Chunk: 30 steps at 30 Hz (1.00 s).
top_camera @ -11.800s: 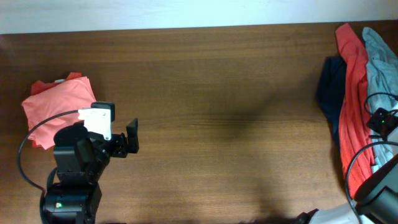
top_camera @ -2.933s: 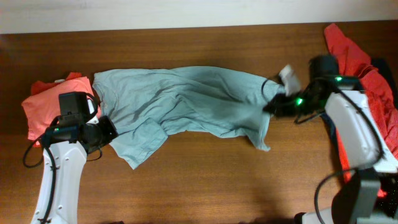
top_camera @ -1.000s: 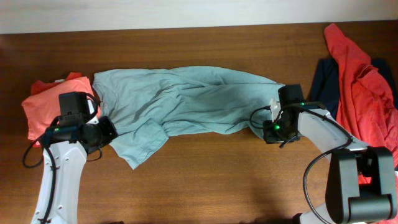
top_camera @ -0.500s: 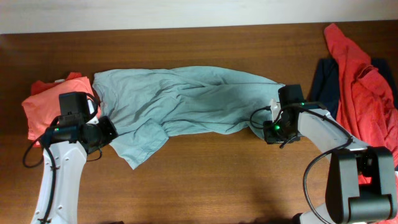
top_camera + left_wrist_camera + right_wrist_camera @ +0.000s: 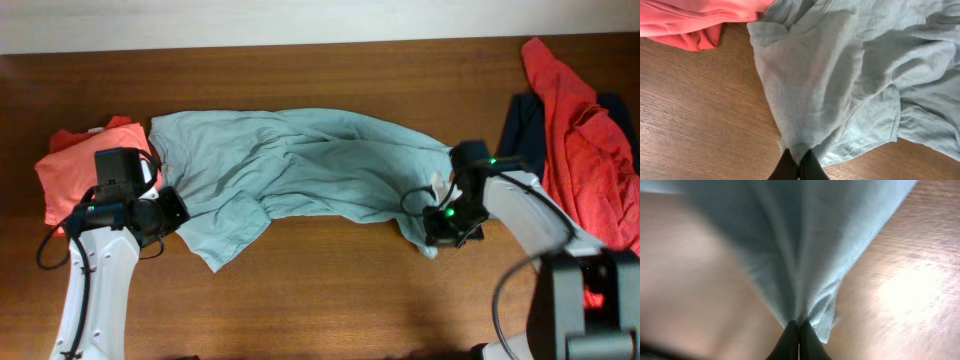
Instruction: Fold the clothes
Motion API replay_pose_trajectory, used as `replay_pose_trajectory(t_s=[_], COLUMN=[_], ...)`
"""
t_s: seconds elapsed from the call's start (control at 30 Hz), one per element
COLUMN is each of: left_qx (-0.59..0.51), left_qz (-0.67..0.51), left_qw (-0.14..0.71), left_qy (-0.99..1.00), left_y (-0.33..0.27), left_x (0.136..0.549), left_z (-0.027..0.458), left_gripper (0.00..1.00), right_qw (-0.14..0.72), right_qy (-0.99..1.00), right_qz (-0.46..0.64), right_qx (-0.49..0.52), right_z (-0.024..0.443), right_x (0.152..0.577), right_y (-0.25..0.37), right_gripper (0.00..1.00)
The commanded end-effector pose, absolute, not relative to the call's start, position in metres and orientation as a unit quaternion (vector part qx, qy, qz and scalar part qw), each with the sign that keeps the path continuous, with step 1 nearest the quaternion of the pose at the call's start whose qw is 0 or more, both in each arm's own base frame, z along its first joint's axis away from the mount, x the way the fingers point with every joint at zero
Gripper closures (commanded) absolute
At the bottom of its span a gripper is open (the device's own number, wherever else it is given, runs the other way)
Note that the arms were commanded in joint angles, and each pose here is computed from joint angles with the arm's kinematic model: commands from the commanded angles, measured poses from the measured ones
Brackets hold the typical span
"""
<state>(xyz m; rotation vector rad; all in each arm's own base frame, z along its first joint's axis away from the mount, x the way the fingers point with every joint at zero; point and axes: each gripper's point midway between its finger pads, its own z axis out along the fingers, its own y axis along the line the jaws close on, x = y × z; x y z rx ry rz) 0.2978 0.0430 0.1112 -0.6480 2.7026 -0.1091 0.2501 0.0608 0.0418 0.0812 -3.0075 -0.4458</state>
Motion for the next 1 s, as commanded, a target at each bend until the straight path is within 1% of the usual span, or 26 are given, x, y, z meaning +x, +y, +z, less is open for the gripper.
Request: replay_pose_trajectory(t_s=[0.0, 0.07, 0.13, 0.17, 0.2, 0.23, 0.27, 0.33, 0.53, 0.63, 0.77, 0.87, 0.97], left_qx=[-0.224, -0.224, -0.224, -0.224, -0.224, -0.224, -0.224, -0.224, -0.224, -0.224, -0.224, -0.224, -0.224], left_qz=[-0.034, -0.034, -0.034, -0.034, -0.034, -0.034, -0.034, -0.034, -0.034, -0.034, -0.034, -0.034, -0.034], left_qw=[0.184, 0.184, 0.183, 0.183, 0.183, 0.183, 0.183, 0.183, 0.183, 0.183, 0.184, 0.184, 0.184], left_qy=[0.957, 0.957, 0.957, 0.957, 0.957, 0.957, 0.957, 0.957, 0.957, 0.957, 0.957, 0.957, 0.957], left_y=[0.046, 0.046, 0.046, 0.046, 0.046, 0.046, 0.046, 0.046, 0.046, 0.046, 0.046, 0.046, 0.046], left_x=[0.300, 0.300, 0.300, 0.300, 0.300, 0.300, 0.300, 0.300, 0.300, 0.300, 0.300, 0.300, 0.300], left_z=[0.113, 0.113, 0.113, 0.113, 0.113, 0.113, 0.113, 0.113, 0.113, 0.113, 0.113, 0.113, 0.113], left_gripper=[0.99, 0.99, 1.00, 0.99, 0.99, 1.00, 1.00, 0.99, 0.99, 0.99, 1.00, 0.99, 1.00], right_qw=[-0.089, -0.142, -0.173, -0.177, -0.172, -0.161, -0.149, -0.116, -0.033, -0.011, -0.008, -0.022, -0.016], right_qy=[-0.980, -0.985, -0.980, -0.979, -0.979, -0.980, -0.982, -0.985, -0.992, -0.994, -0.995, -0.995, -0.995], right_qz=[-0.171, -0.096, -0.055, -0.052, -0.051, -0.049, -0.048, -0.047, -0.050, -0.079, -0.082, -0.083, -0.083], right_qx=[0.037, -0.032, -0.076, -0.085, -0.094, -0.101, -0.107, -0.115, -0.113, -0.076, -0.061, -0.054, -0.052], right_z=[0.117, 0.132, 0.137, 0.136, 0.131, 0.126, 0.120, 0.107, 0.073, 0.065, 0.055, 0.049, 0.041], right_x=[0.304, 0.331, 0.347, 0.350, 0.351, 0.349, 0.347, 0.339, 0.320, 0.316, 0.320, 0.329, 0.329], right_y=[0.066, 0.030, 0.003, -0.004, -0.011, -0.015, -0.018, -0.022, -0.016, 0.001, 0.009, 0.012, 0.014], right_gripper=[0.96, 0.96, 0.94, 0.84, 0.67, 0.48, 0.36, 0.34, 0.35, 0.36, 0.36, 0.43, 0.46])
